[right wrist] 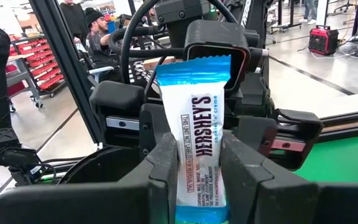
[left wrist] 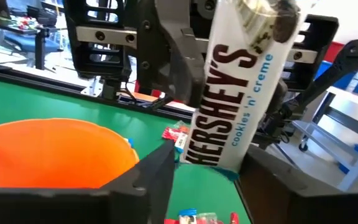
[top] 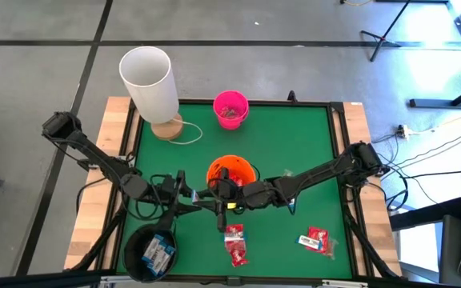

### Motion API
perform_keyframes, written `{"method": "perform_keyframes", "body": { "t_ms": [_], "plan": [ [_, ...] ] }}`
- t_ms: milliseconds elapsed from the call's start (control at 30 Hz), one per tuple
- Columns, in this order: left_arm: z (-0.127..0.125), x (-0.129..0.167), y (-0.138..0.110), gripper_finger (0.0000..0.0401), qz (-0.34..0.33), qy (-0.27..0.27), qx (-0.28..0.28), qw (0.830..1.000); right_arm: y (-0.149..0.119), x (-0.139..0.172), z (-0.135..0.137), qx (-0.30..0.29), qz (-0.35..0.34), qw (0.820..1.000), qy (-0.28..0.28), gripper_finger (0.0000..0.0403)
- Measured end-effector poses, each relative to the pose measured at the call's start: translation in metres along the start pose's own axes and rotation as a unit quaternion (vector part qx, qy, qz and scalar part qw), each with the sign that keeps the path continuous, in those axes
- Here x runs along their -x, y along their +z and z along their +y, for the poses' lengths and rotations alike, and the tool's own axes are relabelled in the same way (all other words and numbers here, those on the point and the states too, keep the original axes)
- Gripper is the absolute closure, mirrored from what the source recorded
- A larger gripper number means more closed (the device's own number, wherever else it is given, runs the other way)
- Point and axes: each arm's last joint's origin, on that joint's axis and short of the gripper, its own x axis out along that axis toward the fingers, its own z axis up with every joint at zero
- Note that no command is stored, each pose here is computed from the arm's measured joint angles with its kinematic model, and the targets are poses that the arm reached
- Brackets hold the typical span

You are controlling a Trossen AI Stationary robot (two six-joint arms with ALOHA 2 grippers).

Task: Sort candy
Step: Put the white chocolate into the black bucket

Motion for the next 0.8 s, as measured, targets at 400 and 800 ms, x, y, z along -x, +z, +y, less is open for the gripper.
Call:
{"method": "perform_keyframes", "body": {
  "t_ms": [400, 800],
  "plan": [
    [-0.0018, 0.0005, -0.0009, 0.0354, 0.008, -0.019, -0.004, 1.0, 0.0006, 0.0, 0.0001, 0.013, -0.001, 1.0, 0.0, 0.0281],
    [-0.0082, 0.0053, -0.0011, 0.0401, 0.007, -0.028, -0.043, 0.999, 0.0005, 0.0001, 0.0003, 0.017, 0.0, 1.0, 0.001, 0.0156]
  ]
}}
